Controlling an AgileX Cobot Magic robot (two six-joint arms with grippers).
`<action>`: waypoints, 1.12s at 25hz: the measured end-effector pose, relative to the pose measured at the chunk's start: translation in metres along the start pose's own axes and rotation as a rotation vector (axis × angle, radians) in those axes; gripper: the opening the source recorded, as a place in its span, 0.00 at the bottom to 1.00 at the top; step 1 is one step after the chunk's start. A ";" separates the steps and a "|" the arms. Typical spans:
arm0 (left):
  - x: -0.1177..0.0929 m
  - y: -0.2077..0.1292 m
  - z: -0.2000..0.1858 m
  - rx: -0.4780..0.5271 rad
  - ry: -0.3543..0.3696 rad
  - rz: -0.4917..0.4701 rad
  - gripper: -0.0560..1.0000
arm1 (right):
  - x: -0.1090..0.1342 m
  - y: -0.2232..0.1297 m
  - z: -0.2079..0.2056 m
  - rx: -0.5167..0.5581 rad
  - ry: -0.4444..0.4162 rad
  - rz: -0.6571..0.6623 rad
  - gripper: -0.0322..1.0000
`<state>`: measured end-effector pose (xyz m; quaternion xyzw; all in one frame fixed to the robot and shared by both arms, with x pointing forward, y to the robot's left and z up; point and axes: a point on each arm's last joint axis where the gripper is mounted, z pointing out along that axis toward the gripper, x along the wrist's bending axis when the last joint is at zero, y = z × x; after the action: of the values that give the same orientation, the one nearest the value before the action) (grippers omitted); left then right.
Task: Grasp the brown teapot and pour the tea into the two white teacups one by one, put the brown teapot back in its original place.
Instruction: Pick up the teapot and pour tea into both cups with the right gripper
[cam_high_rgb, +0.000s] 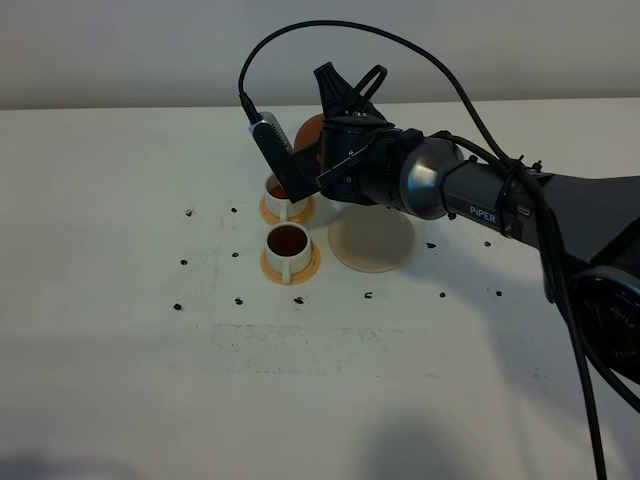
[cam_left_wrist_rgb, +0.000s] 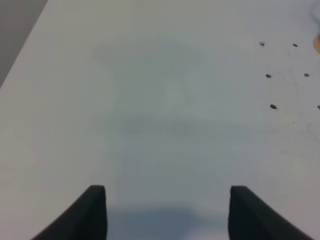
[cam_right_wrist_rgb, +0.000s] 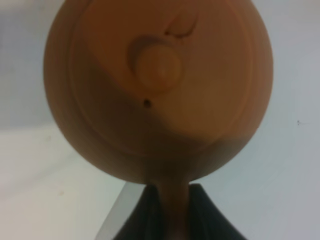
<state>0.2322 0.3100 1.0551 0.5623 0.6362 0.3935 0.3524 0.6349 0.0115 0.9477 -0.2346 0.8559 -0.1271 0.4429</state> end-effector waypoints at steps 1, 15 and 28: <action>0.000 0.000 0.000 0.000 0.000 0.000 0.53 | 0.000 0.000 0.000 0.001 -0.002 -0.002 0.15; 0.000 0.000 0.000 0.000 0.000 -0.001 0.53 | -0.003 -0.002 0.000 0.019 -0.030 -0.031 0.15; 0.000 0.000 0.000 0.000 0.000 -0.001 0.53 | -0.004 -0.003 0.000 0.028 -0.045 -0.052 0.15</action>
<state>0.2322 0.3100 1.0551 0.5620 0.6365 0.3934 0.3526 0.6376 0.0114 0.9517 -0.2534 0.8376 -0.1452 0.4617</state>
